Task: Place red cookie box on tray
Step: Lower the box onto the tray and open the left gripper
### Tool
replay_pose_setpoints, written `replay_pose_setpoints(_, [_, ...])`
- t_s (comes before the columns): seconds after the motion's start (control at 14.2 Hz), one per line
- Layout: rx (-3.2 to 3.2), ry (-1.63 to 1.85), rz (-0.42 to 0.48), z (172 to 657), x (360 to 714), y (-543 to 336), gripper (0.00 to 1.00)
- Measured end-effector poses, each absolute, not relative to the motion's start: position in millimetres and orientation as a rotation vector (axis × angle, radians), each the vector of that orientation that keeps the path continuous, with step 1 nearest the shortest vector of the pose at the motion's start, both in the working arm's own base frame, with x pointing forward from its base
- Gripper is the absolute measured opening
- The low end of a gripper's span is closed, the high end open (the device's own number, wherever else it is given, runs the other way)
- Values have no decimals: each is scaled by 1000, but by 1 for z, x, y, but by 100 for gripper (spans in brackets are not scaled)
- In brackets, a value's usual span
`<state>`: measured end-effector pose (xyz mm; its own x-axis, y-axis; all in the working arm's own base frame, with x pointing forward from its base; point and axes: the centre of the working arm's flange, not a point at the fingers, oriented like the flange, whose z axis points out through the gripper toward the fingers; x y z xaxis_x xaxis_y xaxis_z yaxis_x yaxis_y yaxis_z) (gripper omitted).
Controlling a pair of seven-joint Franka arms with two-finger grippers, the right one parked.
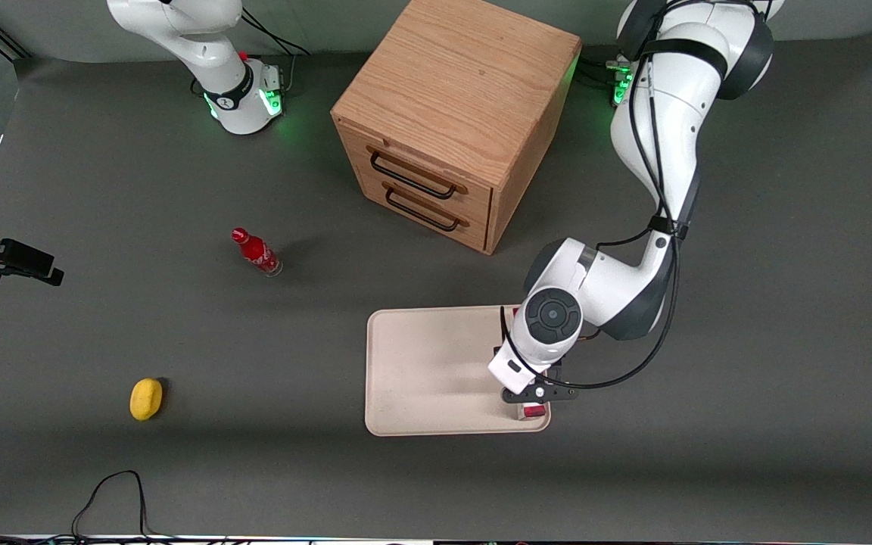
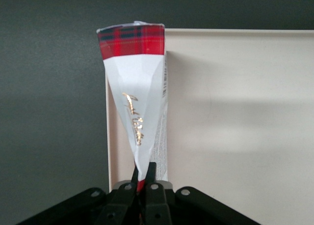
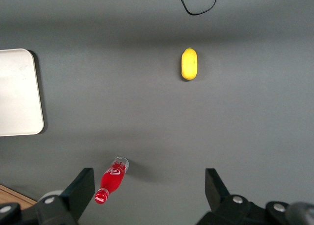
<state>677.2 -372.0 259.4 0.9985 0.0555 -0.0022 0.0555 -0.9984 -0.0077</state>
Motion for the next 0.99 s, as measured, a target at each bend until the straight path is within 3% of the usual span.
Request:
replay_pose_setpoints(0.28, [-3102,-54,-39,258,679,-370,12])
replay_pose_setpoints(0.64, [-3087,-46,-62,269,680,-370,66])
replay_pose_setpoints(0.85, [-3059,-61,7,307,674,-366,99])
replay_pose_setpoints(0.99, [-3055,-74,34,365,665,-363,100])
